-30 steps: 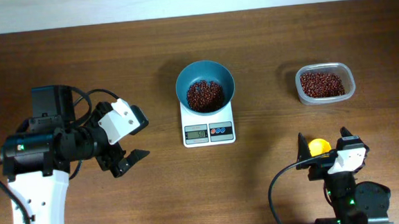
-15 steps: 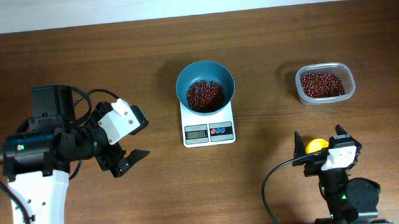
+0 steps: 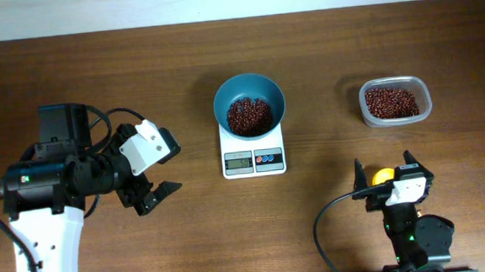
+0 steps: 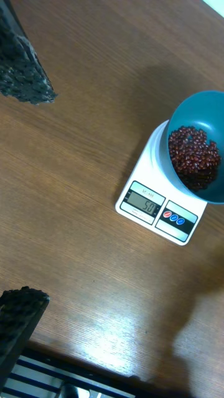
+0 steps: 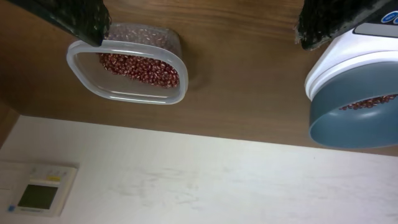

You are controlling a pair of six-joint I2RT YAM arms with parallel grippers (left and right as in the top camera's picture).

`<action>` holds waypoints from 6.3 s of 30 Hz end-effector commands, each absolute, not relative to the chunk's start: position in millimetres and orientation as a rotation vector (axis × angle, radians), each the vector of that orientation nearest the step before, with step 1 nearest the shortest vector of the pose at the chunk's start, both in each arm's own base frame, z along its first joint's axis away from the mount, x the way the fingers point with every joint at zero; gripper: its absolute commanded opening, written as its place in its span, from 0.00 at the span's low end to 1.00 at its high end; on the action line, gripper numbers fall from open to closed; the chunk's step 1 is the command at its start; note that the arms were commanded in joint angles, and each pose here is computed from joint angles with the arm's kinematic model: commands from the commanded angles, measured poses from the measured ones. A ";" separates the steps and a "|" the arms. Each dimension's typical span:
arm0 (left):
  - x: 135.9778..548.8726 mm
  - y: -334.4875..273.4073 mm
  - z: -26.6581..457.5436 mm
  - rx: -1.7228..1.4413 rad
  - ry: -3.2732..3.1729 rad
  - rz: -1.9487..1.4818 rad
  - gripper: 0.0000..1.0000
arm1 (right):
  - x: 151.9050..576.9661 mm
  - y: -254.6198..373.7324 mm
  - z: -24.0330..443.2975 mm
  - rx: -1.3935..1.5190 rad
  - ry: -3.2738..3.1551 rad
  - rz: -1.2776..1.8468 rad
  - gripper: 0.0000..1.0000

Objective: Scoop item into bowl and weigh 50g on scale

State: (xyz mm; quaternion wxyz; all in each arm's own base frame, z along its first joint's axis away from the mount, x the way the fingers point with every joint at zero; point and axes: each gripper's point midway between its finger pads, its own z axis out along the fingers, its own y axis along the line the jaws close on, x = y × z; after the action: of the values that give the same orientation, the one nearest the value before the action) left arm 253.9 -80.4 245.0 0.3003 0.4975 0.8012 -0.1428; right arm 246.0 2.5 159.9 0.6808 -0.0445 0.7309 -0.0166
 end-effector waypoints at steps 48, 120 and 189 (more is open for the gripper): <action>261.4 -81.5 254.3 1.298 2.087 -0.363 0.99 | 244.3 29.3 157.9 -0.195 1.628 0.036 0.99; 245.6 10.5 155.4 -0.056 1.652 0.019 0.99 | 244.3 29.3 157.9 -0.195 1.628 0.036 0.99; 245.7 9.4 156.4 -0.051 1.649 0.014 0.99 | 244.3 29.3 157.9 -0.195 1.629 0.037 0.99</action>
State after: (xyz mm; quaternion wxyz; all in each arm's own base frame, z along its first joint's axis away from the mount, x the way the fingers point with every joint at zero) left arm 245.7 11.1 157.4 0.6770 -0.0340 0.7352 0.0016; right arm 244.3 29.3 159.9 0.6814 -0.0891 0.7263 0.0160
